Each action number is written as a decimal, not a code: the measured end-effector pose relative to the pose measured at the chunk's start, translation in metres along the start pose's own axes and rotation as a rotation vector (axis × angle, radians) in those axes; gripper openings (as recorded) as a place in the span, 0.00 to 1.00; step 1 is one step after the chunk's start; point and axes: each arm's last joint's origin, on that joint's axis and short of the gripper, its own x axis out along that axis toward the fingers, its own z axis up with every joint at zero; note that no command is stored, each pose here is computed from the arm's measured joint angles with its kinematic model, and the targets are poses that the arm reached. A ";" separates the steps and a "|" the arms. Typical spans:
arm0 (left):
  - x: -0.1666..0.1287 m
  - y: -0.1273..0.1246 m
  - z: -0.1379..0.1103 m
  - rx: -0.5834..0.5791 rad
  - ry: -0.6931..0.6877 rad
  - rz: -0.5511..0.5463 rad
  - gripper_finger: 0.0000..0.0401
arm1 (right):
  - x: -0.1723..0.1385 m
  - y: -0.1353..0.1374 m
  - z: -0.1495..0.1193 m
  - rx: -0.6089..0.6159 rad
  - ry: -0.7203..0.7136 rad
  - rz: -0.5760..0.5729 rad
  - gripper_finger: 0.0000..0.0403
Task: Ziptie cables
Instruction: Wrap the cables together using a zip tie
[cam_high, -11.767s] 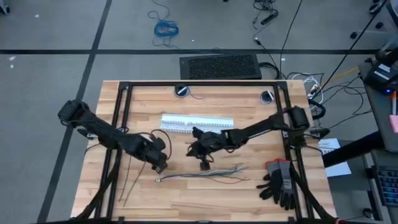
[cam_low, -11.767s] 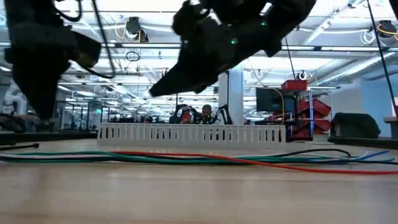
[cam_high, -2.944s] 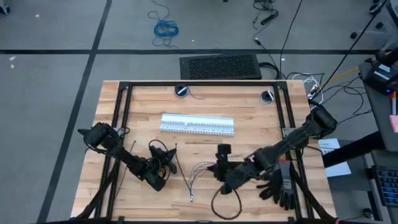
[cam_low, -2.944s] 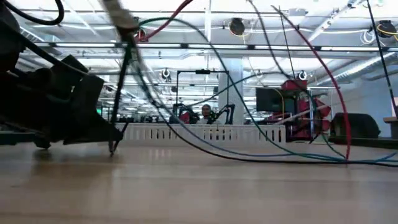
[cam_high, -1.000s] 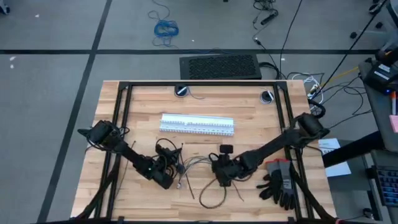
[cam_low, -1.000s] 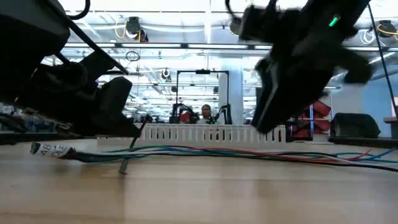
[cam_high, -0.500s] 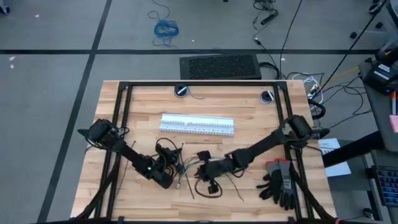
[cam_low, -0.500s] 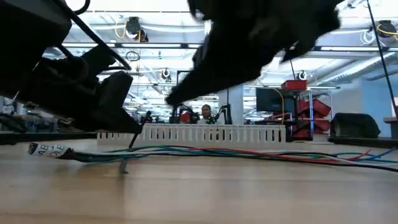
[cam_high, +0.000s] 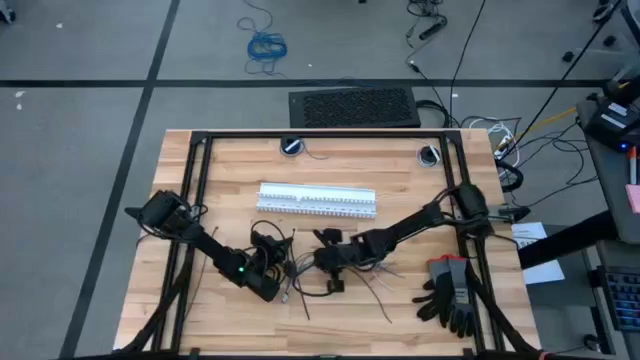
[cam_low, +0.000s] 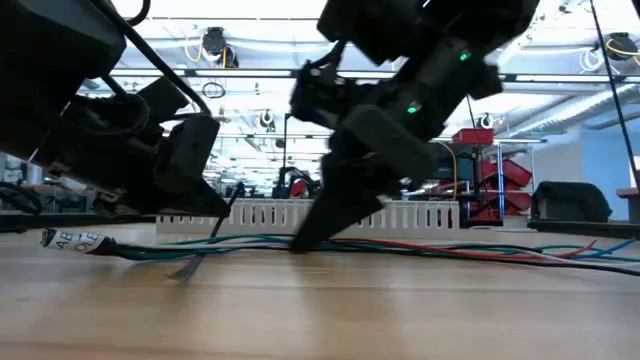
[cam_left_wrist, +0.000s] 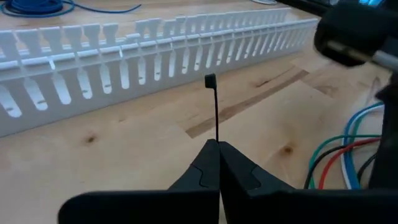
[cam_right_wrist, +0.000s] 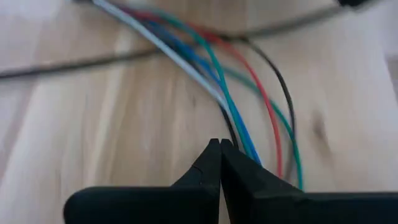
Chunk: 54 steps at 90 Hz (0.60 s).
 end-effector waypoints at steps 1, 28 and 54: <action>0.000 0.000 0.000 0.001 0.000 0.000 0.00 | -0.001 0.002 -0.001 -0.001 0.005 -0.008 0.00; 0.000 0.000 0.000 -0.006 0.004 -0.002 0.00 | -0.044 0.044 -0.029 -0.004 0.200 -0.053 0.00; 0.000 0.000 0.000 -0.007 0.016 -0.008 0.00 | -0.059 0.039 -0.058 0.026 0.422 -0.229 0.00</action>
